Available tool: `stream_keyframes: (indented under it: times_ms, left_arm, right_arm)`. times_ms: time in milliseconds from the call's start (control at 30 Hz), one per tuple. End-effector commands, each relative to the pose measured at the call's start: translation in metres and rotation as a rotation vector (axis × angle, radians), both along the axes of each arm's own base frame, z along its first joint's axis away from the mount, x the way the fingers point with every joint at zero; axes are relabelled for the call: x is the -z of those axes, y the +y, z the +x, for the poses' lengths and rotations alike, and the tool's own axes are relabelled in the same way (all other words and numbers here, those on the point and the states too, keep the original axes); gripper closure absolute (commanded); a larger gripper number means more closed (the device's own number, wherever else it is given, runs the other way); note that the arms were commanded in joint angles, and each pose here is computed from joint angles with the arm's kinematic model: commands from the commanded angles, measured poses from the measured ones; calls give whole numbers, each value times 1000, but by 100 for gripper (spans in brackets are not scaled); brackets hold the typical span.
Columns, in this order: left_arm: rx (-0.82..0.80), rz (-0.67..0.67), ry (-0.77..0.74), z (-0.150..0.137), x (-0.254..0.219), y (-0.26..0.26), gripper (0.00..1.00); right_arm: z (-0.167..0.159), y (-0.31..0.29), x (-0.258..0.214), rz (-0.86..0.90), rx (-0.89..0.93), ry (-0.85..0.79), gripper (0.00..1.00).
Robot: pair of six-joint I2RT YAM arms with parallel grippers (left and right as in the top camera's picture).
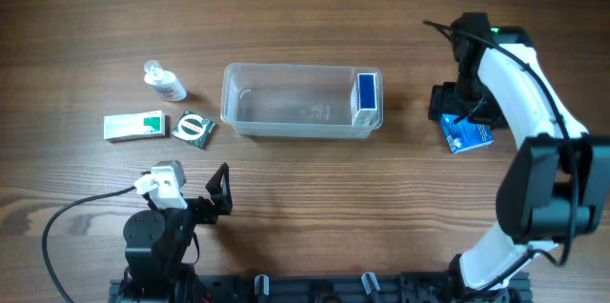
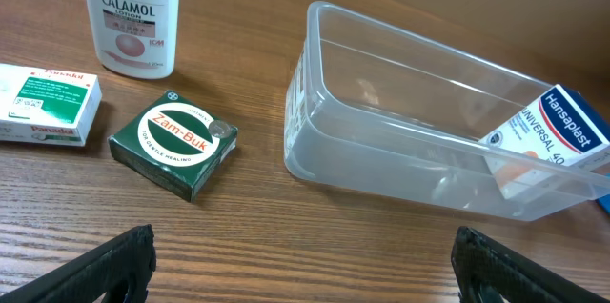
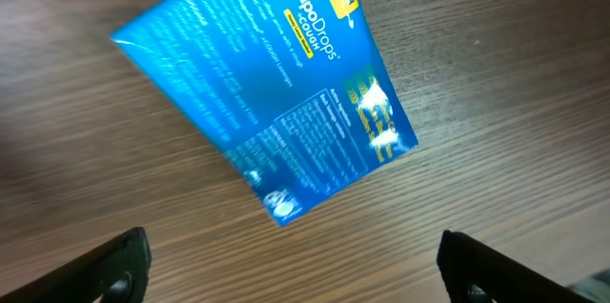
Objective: Pack container
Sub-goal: 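Move the right gripper to the blue Vicks box and grasp it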
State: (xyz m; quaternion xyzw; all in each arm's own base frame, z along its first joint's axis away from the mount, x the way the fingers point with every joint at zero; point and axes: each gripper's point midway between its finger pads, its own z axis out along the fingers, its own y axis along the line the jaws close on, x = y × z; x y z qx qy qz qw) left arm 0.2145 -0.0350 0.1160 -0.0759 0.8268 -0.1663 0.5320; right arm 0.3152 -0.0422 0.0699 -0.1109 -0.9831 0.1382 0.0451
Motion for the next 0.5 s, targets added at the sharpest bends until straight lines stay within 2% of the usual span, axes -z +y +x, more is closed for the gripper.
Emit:
stream_keyframes:
  times_ms: [0, 467]
  left_arm:
    - [13, 10, -13, 0, -2, -2, 0]
    - [13, 10, -14, 0, -2, -2, 0]
  right_arm:
    - [-6, -10, 17, -53, -47, 85, 7]
    - [-1, -17, 47, -111, -28, 126, 21]
